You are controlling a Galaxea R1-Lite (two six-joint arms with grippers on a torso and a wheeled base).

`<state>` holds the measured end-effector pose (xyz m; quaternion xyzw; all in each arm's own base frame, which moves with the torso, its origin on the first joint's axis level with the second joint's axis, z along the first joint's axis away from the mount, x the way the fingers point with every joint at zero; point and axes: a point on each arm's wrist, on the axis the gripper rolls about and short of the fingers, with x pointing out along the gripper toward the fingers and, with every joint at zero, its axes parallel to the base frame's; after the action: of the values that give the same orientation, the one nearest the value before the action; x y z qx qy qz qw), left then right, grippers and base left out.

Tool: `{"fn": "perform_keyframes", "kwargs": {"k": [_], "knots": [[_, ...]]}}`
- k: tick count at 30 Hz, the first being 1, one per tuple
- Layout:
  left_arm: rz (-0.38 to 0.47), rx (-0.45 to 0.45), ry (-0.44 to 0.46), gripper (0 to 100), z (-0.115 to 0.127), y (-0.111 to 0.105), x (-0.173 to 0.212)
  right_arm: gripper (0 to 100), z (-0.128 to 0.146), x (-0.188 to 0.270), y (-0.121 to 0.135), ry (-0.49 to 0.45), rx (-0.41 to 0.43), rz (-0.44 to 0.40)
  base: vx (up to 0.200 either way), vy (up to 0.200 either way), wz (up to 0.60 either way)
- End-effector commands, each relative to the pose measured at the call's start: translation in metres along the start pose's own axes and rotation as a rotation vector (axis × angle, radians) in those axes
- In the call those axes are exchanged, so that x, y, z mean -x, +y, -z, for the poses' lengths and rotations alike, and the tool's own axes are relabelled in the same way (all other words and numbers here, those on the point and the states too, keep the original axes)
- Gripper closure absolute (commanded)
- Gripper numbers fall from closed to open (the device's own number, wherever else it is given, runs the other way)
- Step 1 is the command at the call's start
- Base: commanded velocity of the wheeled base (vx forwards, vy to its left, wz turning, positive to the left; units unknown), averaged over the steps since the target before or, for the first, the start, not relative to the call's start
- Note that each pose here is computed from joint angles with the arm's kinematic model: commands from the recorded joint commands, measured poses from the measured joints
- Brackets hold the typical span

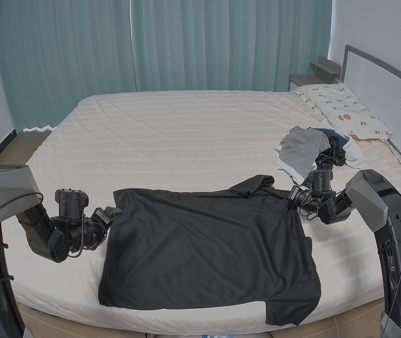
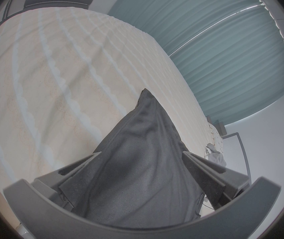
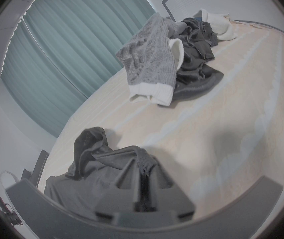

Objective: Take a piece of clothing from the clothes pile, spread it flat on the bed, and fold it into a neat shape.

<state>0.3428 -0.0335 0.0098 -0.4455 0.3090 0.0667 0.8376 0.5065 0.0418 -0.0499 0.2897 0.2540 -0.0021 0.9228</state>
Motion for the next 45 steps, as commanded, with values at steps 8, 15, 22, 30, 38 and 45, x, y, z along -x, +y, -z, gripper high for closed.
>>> {"fn": "perform_keyframes", "kwargs": {"k": [8, 15, 22, 30, 38, 45], "knots": [[-0.025, -0.012, 0.02, 0, 0.009, 0.004, -0.005, 100, -0.023, -0.005, 0.001, -0.093, 0.004, -0.039, 0.0, 0.0, 0.0], [-0.026, -0.013, 0.023, 0, 0.01, 0.005, -0.006, 100, -0.025, -0.01, -0.001, -0.107, 0.014, -0.043, 0.0, 0.0, 0.0], [-0.029, -0.013, 0.025, 0, 0.011, 0.005, -0.006, 0, -0.025, -0.008, -0.002, -0.113, 0.018, -0.053, 0.0, 0.0, 0.0], [-0.04, -0.016, 0.03, 0, 0.014, 0.007, 0.001, 0, -0.029, 0.032, -0.011, -0.043, 0.012, -0.037, 0.0, 0.0, 0.0], [0.03, -0.035, 0.005, 0, 0.014, -0.007, 0.026, 0, -0.02, 0.123, -0.019, 0.026, -0.03, -0.039, -0.05, 0.0, 0.0], [0.007, -0.048, 0.047, 0, 0.03, 0.0, 0.048, 0, 0.008, 0.187, -0.028, 0.037, -0.102, -0.04, -0.2, 0.0, 0.0]]}}
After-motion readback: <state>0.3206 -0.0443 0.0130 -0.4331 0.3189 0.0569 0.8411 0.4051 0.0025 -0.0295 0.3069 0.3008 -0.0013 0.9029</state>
